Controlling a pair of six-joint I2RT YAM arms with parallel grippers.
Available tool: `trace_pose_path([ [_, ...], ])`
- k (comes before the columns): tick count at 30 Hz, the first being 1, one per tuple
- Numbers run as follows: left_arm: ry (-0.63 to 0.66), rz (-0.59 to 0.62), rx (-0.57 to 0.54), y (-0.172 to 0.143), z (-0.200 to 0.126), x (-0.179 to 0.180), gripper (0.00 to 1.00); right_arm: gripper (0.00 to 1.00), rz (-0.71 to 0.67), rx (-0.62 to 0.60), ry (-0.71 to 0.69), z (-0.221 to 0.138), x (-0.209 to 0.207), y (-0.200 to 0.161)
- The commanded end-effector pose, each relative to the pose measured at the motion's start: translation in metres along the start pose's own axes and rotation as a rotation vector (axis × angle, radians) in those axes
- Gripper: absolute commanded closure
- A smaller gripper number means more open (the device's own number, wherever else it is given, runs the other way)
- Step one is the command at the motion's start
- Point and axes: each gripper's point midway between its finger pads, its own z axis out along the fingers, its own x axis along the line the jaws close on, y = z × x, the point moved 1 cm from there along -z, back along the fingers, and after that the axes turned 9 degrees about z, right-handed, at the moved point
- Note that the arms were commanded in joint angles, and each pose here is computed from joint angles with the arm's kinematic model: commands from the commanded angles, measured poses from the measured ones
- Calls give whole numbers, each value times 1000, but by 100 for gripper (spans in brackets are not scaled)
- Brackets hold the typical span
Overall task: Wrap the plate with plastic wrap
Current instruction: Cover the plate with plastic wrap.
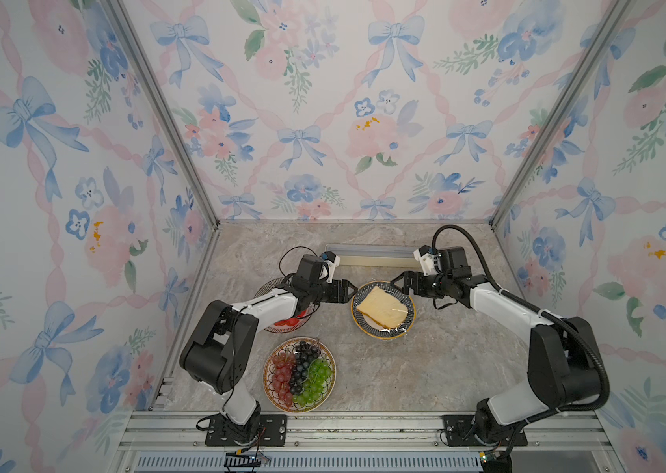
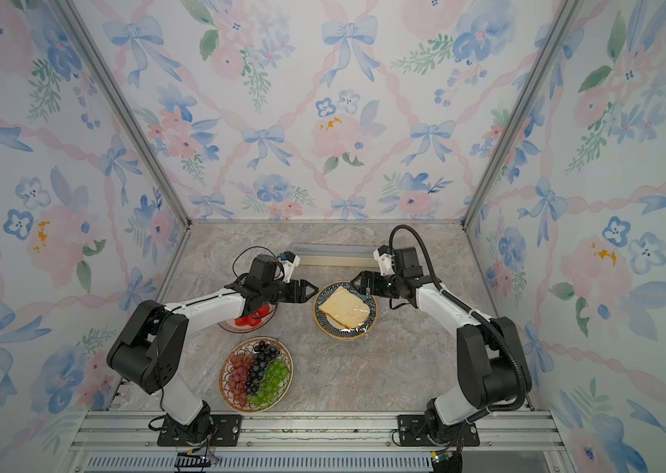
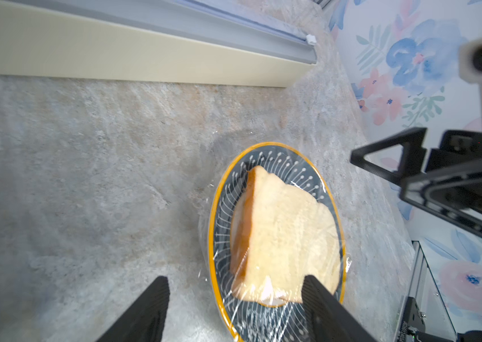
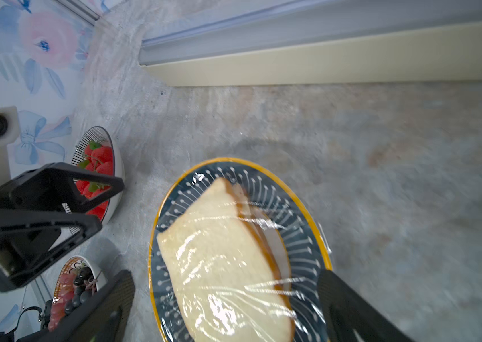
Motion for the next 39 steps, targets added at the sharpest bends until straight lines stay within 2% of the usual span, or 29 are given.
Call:
trace_pose_path([
  [1, 0, -25, 37, -19, -7, -4, 27, 3, -63, 12, 49, 29, 15, 11],
  [7, -31, -44, 72, -38, -10, -15, 27, 3, -62, 13, 56, 57, 14, 25],
  [13, -49, -71, 109, -55, -10, -20, 27, 3, -59, 48, 20, 70, -1, 21],
  [24, -86, -80, 161, -73, -2, -38, 27, 3, -32, 138, -36, 76, -29, -1],
  [32, -90, -86, 186, -80, 6, -41, 26, 3, 1, 200, -14, 74, -33, -22],
  [39, -80, -97, 197, -86, 12, -37, 26, 3, 20, 230, -72, 66, -46, -40],
])
